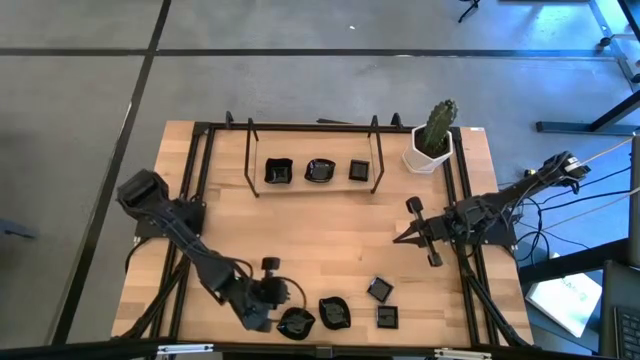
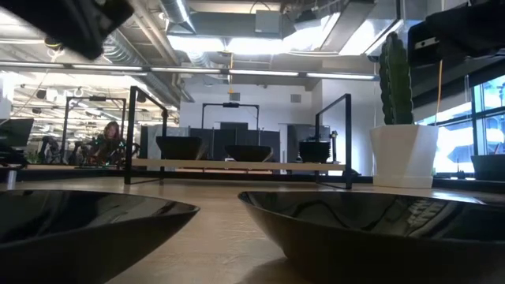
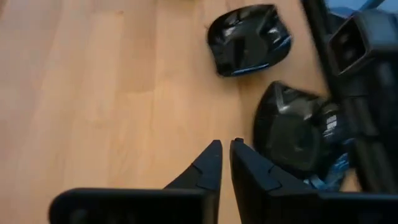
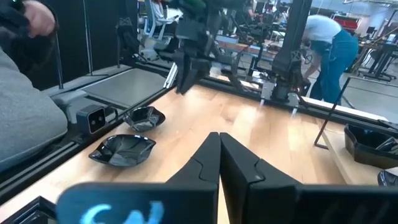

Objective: Pick & Place Mini shaped plates
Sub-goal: Stack the left leaf-shaped plate on the top of the leaf-shaped plate on the shelf

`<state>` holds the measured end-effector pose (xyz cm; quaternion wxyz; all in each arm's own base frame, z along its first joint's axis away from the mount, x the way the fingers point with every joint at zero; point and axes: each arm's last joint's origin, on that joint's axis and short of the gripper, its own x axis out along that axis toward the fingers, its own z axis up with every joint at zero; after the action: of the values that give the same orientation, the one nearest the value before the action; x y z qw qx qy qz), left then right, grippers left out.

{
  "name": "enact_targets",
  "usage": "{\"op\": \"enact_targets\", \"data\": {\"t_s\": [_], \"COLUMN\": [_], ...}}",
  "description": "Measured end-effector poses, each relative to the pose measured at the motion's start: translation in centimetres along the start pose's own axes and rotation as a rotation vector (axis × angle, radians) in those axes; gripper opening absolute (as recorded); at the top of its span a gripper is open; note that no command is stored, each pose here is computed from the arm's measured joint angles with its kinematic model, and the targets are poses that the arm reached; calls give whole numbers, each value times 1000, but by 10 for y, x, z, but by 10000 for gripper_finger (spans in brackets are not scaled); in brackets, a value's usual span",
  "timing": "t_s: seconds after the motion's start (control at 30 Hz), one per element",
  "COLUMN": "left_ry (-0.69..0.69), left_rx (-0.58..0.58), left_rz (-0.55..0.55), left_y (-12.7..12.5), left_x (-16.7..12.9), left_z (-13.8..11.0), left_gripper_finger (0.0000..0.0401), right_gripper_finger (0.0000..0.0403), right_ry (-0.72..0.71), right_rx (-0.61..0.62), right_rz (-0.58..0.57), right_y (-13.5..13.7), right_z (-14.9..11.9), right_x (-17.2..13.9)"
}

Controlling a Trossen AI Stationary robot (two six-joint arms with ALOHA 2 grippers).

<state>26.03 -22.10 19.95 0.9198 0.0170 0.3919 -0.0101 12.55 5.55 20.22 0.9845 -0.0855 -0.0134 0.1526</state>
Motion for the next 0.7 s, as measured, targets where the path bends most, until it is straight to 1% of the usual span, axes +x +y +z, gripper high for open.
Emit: {"op": "enact_targets", "data": {"t_s": [0.13, 0.2, 0.27, 0.33, 0.47, 0.57, 0.7], "left_ry": [19, 31, 71, 113, 234, 278, 317], "left_rx": [-45, -62, -42, -36, -135, -184, -212], "left_rz": [-37, -100, -149, -164, -193, -216, -226], "left_y": [-5, -8, -13, -15, -11, -5, 4], "left_x": [-3, -2, 3, 8, 24, 34, 41], "left_z": [28, 41, 47, 50, 51, 52, 53], "left_gripper_finger": [60, 81, 103, 124, 155, 169, 182], "right_gripper_finger": [7, 7, 7, 7, 7, 7, 7], "right_ry": [12, 27, 37, 45, 52, 54, 58], "right_rx": [7, 6, 6, 5, 9, 9, 8], "right_rz": [2, 5, 6, 8, 9, 9, 10], "right_y": [0, 0, 1, 1, 1, 1, 1], "right_z": [-1, -3, -4, -4, -5, -5, -6], "right_x": [0, 0, 0, 0, 0, 0, 0]}}
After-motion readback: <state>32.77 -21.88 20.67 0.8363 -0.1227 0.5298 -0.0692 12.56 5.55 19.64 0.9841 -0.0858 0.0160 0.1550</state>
